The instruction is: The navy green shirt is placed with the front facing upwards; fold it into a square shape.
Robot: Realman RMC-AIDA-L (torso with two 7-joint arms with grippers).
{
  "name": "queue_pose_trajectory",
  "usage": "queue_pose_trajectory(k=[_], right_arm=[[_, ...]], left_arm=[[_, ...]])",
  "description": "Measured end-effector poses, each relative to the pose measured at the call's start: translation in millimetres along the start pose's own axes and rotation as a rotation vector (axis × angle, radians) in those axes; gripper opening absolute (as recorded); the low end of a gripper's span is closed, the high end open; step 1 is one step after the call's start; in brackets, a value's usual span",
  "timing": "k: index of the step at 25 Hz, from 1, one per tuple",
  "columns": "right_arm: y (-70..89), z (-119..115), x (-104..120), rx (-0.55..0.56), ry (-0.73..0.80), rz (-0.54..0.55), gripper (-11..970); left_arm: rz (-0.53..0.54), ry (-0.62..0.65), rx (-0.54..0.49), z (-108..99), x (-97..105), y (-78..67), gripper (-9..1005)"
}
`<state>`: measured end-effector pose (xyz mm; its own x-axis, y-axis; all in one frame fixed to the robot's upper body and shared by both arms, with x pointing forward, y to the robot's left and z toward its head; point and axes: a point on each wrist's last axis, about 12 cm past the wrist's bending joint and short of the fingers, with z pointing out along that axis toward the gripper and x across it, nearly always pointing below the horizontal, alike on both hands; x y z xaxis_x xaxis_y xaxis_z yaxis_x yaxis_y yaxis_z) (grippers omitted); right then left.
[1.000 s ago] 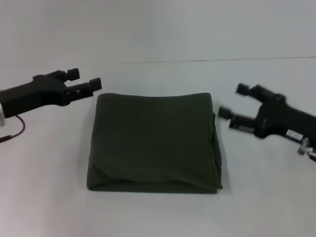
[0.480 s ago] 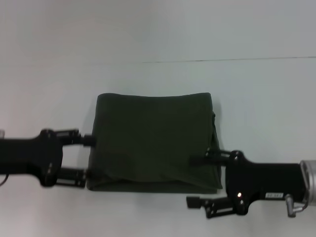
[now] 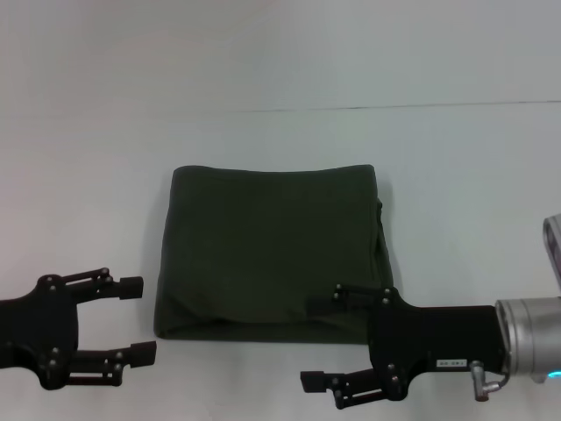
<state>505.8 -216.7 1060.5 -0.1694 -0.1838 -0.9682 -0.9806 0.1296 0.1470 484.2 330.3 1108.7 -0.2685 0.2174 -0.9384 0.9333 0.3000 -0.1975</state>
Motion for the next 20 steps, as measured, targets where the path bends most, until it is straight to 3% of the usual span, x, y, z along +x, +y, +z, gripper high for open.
queue_pose_trajectory(k=[20], right_arm=[[2.0,6.2,1.6,-0.028,0.011,-0.005,942]], left_arm=[[0.020,-0.002,-0.016,11.1,6.2,5.2,861]])
